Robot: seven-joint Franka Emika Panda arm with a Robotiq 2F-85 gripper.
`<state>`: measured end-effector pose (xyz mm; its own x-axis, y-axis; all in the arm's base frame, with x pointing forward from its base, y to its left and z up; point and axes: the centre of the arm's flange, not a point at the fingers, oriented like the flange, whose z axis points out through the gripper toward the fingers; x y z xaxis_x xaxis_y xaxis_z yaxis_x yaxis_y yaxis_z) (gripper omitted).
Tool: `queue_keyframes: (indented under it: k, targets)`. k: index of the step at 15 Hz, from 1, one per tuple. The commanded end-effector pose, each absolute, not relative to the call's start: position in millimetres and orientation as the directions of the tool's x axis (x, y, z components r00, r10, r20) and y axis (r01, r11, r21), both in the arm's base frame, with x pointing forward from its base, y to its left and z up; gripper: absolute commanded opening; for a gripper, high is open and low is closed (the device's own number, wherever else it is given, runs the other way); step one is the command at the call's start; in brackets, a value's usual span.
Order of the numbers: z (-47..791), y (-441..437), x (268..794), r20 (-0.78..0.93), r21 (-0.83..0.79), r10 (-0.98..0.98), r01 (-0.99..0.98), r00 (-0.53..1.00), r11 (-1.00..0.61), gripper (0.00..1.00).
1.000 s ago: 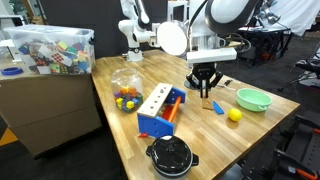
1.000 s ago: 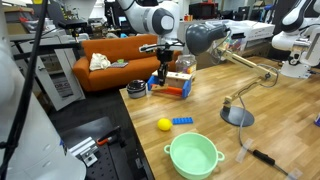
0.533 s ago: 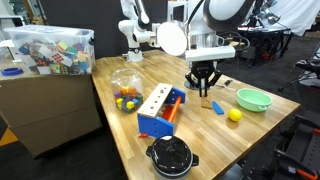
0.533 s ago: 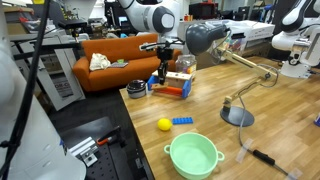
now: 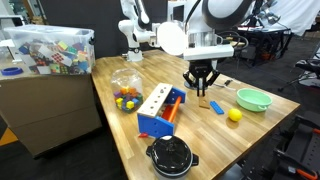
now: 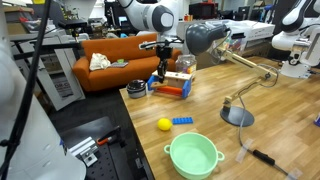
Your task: Put the wooden block on the tool box
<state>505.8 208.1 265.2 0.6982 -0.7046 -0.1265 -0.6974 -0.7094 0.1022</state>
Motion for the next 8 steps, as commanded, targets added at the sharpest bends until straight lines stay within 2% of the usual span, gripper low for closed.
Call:
queue_keyframes:
  k: [1, 7, 8]
  targets:
    - [278, 234, 526, -0.155, 0.058, -0.689, -0.690, 0.708, -0.722, 0.04]
    - [285, 272, 566, -0.143, 0.007, -0.670, -0.676, 0.729, -0.737, 0.04]
    - [286, 262, 549, -0.129, -0.002, -0.671, -0.677, 0.730, -0.736, 0.04]
